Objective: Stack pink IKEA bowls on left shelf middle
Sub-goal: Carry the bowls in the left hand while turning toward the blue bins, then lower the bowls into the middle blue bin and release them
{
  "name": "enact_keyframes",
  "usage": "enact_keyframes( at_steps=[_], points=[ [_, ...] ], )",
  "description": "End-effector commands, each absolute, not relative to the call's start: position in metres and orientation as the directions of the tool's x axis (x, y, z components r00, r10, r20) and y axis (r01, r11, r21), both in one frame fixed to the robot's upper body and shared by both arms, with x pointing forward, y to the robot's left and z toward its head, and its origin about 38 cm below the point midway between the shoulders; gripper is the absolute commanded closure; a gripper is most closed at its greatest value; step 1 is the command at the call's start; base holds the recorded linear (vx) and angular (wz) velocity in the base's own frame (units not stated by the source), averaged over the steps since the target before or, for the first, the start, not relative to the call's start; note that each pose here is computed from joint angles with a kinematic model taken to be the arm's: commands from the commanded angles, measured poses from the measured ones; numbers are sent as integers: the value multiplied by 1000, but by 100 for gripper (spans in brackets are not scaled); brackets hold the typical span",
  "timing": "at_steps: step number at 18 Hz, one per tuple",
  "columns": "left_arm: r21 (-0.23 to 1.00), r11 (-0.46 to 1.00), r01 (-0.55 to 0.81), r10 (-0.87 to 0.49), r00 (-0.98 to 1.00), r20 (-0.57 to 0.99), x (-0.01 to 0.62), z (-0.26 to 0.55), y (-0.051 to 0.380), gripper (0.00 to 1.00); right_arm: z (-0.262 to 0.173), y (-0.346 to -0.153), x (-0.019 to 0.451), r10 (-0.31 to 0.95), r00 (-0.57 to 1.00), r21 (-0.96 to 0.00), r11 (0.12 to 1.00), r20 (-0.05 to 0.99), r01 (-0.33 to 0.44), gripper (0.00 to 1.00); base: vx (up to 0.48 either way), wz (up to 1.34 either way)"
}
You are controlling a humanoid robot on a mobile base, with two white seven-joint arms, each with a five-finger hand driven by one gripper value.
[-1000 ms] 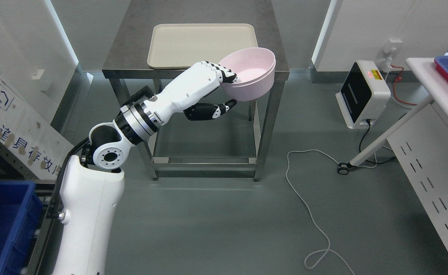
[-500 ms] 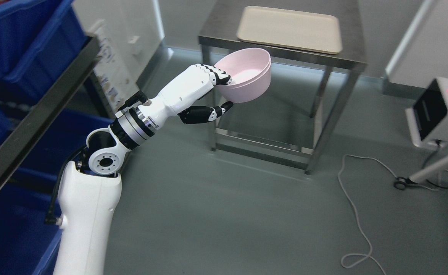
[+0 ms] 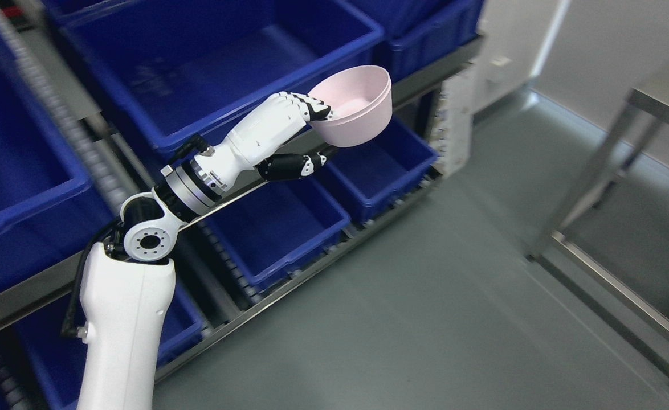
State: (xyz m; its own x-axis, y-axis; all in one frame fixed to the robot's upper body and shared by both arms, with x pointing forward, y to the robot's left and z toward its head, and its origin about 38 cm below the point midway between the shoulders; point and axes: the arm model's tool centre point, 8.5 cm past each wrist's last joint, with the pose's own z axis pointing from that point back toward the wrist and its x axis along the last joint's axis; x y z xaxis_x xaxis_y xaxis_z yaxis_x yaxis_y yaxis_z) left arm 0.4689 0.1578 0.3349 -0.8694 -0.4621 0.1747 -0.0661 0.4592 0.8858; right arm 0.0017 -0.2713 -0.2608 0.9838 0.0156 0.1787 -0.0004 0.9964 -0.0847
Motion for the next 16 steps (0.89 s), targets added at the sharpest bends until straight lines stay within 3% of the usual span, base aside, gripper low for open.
enact_keyframes(
  at_steps=[1, 10, 16],
  points=[
    [879, 469, -89, -500, -847, 181, 474, 345, 175, 95, -260, -283, 2, 18, 984, -102, 995, 178, 0, 0, -172, 1502],
    [847, 496, -188, -542, -830, 133, 485, 432, 175, 95, -260, -283, 2, 18, 984, -102, 995, 178, 0, 0, -36, 1019],
    [947, 320, -36, -732, -644, 223, 556, 390, 176, 95, -260, -283, 2, 18, 984, -102, 995, 178, 0, 0, 71, 361]
  ],
)
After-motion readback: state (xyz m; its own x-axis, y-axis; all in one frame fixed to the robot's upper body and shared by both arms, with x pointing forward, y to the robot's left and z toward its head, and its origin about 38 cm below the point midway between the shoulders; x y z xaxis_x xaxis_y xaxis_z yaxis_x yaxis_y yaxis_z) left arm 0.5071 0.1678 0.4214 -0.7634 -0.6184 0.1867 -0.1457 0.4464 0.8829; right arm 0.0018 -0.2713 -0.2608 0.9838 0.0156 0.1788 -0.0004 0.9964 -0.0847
